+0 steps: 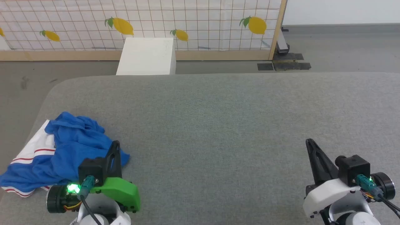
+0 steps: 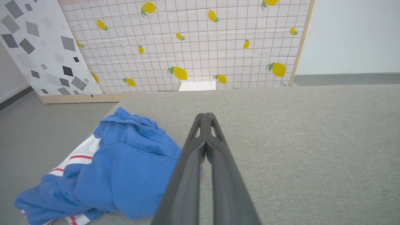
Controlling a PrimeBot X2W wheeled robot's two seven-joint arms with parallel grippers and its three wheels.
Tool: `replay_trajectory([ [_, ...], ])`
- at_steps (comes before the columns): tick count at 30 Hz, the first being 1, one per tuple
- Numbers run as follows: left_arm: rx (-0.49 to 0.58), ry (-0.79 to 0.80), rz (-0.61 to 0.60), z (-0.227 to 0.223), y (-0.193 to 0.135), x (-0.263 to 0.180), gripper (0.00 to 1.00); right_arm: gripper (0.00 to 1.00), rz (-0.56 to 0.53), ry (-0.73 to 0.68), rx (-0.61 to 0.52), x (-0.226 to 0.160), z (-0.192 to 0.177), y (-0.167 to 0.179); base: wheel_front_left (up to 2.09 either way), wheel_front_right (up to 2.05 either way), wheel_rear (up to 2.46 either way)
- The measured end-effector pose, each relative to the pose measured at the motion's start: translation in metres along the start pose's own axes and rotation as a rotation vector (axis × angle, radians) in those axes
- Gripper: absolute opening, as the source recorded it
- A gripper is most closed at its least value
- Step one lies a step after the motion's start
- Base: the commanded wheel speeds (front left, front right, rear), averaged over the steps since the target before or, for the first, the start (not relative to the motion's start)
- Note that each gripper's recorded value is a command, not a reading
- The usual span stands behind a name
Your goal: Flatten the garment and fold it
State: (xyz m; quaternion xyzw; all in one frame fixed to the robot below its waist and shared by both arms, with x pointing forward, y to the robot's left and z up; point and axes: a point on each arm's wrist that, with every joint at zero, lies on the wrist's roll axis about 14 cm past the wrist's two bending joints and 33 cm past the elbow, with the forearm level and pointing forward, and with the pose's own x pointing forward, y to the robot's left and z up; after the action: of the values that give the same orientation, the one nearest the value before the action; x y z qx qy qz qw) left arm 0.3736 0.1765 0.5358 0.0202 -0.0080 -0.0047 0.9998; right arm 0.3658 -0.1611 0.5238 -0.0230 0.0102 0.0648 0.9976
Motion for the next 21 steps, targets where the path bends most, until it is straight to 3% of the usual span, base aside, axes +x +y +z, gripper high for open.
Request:
replay_trajectory([
  [21, 0.000, 0.000, 0.000, 0.0000, -0.0001, 0.0000, 0.00, 0.00, 0.000, 0.000, 0.000, 0.0000, 0.0000, -0.0001, 0.00, 0.00, 0.00],
])
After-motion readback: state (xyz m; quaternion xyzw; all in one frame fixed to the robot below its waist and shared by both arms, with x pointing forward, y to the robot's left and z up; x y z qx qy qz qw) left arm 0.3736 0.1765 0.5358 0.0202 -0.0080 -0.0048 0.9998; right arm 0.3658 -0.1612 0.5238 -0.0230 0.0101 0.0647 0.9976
